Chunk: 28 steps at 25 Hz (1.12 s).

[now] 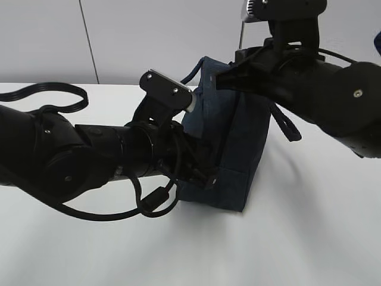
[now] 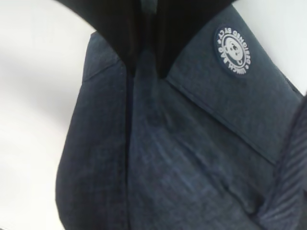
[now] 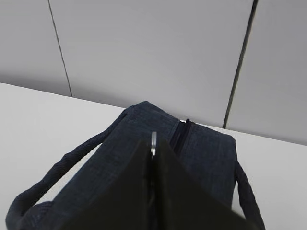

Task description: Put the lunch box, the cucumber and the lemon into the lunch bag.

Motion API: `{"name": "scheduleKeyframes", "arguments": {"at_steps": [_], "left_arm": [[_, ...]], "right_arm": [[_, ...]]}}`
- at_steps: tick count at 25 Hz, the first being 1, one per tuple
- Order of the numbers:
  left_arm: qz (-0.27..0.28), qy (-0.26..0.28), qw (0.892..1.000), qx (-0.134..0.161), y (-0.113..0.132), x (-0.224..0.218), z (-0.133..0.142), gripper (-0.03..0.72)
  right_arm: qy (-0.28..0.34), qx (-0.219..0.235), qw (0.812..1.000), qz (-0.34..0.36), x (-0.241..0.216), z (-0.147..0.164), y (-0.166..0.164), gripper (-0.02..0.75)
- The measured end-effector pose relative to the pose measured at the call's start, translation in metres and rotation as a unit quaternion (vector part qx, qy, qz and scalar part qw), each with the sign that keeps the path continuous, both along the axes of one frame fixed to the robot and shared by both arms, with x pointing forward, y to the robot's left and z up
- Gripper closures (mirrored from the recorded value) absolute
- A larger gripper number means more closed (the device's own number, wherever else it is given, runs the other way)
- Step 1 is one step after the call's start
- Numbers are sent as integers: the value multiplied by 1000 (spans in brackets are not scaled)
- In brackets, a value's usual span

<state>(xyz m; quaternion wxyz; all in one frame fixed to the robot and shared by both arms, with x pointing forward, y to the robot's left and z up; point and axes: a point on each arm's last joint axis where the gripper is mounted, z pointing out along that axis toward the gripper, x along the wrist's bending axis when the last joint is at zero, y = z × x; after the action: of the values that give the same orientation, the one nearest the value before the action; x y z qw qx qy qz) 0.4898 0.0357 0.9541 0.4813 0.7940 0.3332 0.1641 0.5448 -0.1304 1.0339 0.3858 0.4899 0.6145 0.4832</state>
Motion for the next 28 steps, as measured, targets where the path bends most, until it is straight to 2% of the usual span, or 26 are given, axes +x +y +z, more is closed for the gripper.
{"name": "scheduleKeyframes", "arguments": {"at_steps": [12, 28], "left_arm": [[-1, 3, 1000, 3, 0, -1, -1, 684], [-1, 9, 1000, 11, 2, -3, -4, 684]], "right_arm": [[20, 6, 1000, -24, 47, -7, -6, 738], [74, 51, 996, 6, 108, -1, -5, 738]]}}
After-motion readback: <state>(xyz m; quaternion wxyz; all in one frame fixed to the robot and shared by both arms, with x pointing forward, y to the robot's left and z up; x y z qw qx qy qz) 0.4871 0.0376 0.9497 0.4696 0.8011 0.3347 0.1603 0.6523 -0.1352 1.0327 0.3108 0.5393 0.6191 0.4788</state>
